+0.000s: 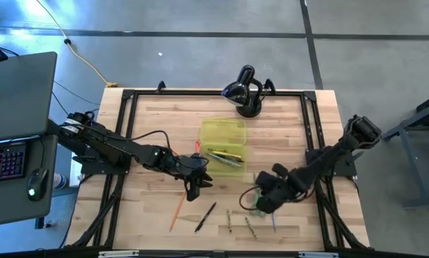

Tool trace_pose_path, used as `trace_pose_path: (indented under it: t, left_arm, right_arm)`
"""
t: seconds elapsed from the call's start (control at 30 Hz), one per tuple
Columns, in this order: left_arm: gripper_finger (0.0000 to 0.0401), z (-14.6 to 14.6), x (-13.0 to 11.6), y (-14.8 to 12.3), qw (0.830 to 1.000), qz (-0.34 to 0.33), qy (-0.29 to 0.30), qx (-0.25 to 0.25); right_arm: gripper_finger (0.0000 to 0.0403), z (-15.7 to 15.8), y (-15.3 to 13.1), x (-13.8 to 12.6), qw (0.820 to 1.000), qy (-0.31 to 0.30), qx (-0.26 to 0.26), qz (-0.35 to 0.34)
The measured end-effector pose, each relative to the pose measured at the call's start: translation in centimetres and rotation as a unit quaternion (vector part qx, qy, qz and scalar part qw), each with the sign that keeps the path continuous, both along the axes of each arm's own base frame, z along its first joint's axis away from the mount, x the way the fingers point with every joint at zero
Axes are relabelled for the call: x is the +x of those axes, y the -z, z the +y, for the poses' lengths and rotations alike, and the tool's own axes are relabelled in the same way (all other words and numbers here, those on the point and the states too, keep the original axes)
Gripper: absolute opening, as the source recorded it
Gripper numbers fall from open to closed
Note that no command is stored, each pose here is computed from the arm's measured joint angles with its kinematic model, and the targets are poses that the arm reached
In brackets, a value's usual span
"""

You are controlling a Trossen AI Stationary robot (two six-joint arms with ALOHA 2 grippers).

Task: Pick & place school supplies into a supply box
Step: Put the blue pencil into the yellow school supply box

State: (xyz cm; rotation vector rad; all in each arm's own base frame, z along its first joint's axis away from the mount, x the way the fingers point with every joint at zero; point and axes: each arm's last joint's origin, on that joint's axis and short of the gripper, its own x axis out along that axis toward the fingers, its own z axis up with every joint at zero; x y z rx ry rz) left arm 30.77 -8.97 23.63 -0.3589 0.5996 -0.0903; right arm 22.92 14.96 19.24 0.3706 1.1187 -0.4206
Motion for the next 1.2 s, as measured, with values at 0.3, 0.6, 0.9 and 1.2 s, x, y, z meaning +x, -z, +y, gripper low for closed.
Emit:
trace_pose_path:
  t: [0.3,0.6,0.9,1.2]
  left_arm:
    - [0.014,0.0,0.0,0.0,1.0,0.0,0.0,0.001]
    - [0.014,0.0,0.0,0.0,1.0,0.0,0.0,0.001]
    - [0.014,0.0,0.0,0.0,1.0,0.001,-0.002,-0.002]
    - [0.014,0.0,0.0,0.0,1.0,0.001,-0.002,-0.002]
  right_arm:
    - [0.0067,2.5,1.5,-2.7,0.992,0.124,0.012,0.027]
    - [0.0067,3.7,4.5,-2.1,0.99,0.132,-0.005,0.05]
    - [0.0067,3.5,6.3,-1.7,0.985,0.158,-0.032,0.067]
    - [0.0061,2.5,7.0,-2.0,0.98,0.14,-0.13,0.056]
